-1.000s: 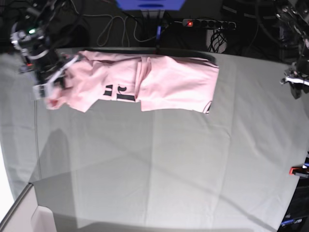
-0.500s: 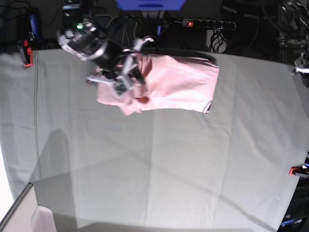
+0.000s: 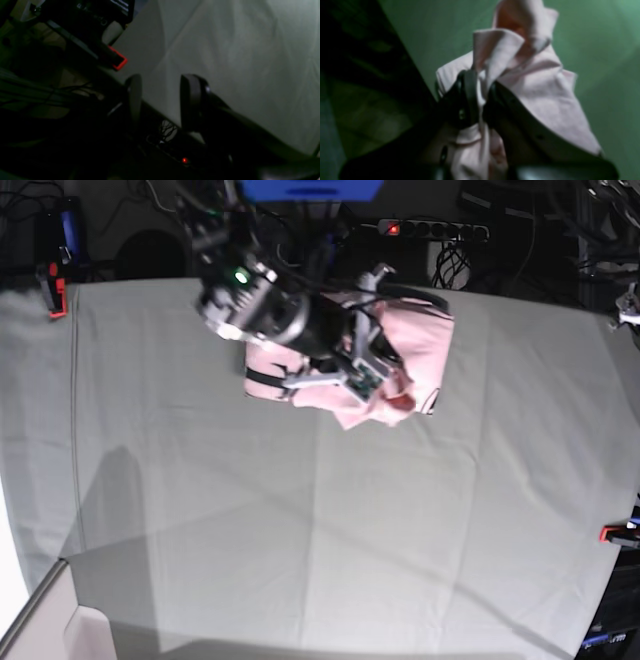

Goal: Layout the t-shirt on the table in an organized manner, then fold the t-shirt properly
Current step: 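Fold the shirt end with the right gripper over onto the folded stack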

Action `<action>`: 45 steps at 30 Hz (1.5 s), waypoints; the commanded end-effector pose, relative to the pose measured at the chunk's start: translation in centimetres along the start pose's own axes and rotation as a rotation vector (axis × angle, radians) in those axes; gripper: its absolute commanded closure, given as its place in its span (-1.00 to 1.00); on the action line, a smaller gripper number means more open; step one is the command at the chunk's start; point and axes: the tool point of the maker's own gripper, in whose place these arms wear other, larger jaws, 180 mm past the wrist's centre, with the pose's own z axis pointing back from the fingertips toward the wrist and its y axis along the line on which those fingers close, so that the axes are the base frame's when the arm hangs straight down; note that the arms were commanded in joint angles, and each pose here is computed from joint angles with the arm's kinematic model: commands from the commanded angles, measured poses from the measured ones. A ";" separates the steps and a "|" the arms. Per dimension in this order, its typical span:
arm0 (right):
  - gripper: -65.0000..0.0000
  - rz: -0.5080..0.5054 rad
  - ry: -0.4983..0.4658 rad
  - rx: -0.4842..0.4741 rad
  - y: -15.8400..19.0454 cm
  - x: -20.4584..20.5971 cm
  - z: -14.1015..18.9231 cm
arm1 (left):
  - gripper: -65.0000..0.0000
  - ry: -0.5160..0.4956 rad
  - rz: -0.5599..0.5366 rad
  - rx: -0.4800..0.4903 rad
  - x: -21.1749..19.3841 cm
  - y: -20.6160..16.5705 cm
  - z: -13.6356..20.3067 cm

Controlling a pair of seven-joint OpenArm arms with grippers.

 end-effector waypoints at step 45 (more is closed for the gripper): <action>0.38 0.120 0.042 0.146 1.1 1.6 -5.3 | 0.23 -0.026 -0.004 0.053 0.5 2.4 1.0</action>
